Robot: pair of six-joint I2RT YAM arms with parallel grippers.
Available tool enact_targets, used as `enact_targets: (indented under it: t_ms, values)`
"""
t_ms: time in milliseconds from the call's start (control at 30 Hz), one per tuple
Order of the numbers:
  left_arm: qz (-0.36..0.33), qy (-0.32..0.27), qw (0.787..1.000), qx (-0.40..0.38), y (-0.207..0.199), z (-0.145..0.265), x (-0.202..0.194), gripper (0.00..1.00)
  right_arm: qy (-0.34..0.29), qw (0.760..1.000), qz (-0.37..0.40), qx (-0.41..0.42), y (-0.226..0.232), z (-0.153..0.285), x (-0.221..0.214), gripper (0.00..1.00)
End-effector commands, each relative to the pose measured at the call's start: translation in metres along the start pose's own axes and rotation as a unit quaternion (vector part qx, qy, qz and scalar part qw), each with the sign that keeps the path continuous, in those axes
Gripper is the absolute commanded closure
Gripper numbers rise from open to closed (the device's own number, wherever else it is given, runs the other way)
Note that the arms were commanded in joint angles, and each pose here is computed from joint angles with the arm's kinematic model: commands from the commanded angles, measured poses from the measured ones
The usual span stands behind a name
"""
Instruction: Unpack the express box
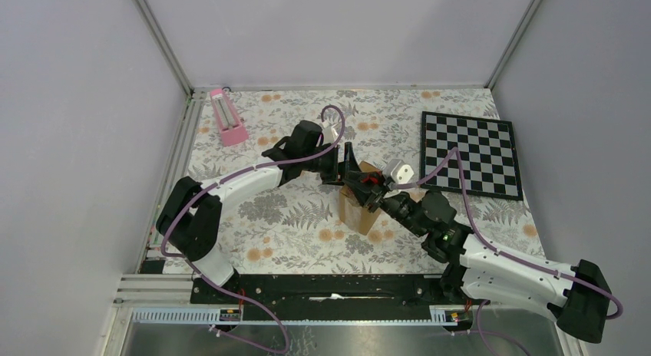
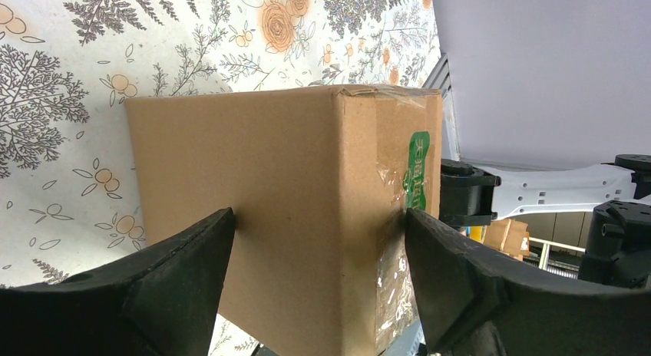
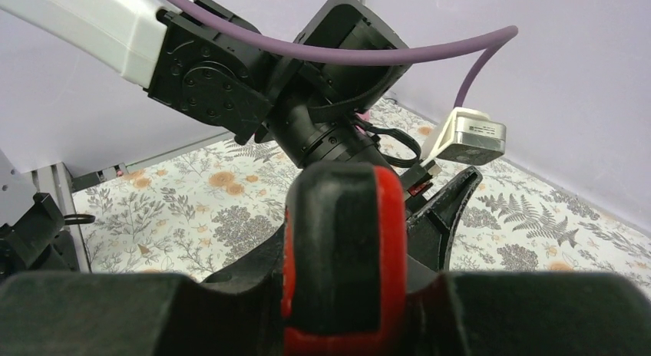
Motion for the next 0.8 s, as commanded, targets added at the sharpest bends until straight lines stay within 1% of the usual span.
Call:
enact_targets:
  t_ms: [0,400,767]
  values:
    - [0.01,0.015,0.999,0.039,0.019,-0.009,-0.009,0.21,-0.051,0.998,0.014,0.019,0.003,-0.005,0.018,1.0]
    - [0.01,0.022,0.999,0.036,0.02,-0.01,-0.012,0.23,-0.042,0.997,0.056,0.025,0.002,-0.004,0.007,1.0]
    - [0.011,0.025,0.999,0.034,0.02,-0.011,-0.012,0.25,-0.032,0.997,0.061,0.033,0.004,-0.006,-0.002,1.0]
Point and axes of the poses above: each gripper's point midway between its finger pads, its own z axis back along the fingers, its own y axis along the line the jaws close on, x = y × z, the point moved 9 cm from there along z, back along the fingers, and after that the axes turned 4 degrees about z, right-handed, at the moved point
